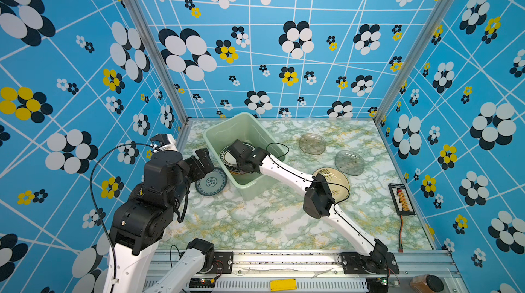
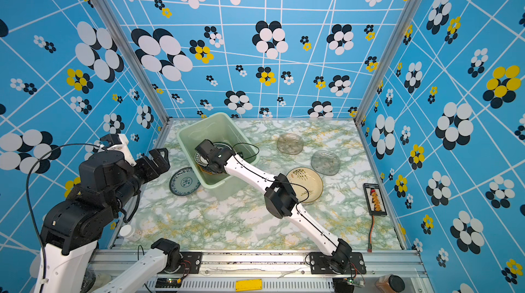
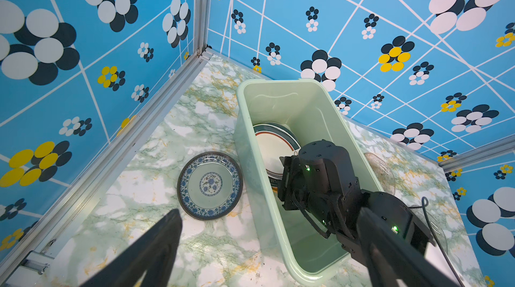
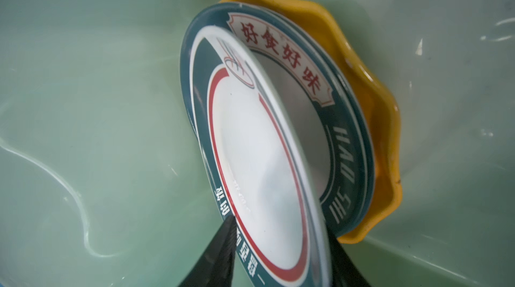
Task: Place the plates into the plastic bin on the countertop
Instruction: Place the plate in the plastic bin.
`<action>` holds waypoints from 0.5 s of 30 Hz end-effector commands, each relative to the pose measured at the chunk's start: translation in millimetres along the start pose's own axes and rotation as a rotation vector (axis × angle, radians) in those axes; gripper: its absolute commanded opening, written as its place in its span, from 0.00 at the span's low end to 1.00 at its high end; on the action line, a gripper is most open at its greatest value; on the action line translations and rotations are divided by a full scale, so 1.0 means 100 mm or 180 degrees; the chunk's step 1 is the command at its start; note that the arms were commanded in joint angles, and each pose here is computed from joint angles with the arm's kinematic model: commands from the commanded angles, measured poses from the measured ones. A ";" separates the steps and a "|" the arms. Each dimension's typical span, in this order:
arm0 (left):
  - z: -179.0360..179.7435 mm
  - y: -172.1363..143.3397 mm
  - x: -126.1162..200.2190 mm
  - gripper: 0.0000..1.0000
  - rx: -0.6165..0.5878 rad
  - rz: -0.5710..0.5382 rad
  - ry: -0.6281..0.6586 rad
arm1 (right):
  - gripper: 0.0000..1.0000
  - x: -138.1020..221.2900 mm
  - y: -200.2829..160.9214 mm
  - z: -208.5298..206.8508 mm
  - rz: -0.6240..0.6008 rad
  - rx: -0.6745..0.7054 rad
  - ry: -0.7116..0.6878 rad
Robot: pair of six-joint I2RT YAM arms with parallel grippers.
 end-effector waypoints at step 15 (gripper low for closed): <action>0.00 0.03 0.01 0.99 -0.0039 0.0000 0.0033 | 0.56 -0.18 0.02 -0.09 0.0135 -0.0304 -0.0034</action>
Point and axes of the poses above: each gripper's point midway between its finger pads, its own x axis back along the fingers, its own z axis along the line the jaws close on, y = z × x, the point moved 1 cm from there along x, back along the fingers, and after that the axes turned 14 degrees about x, right-handed, at the moved point
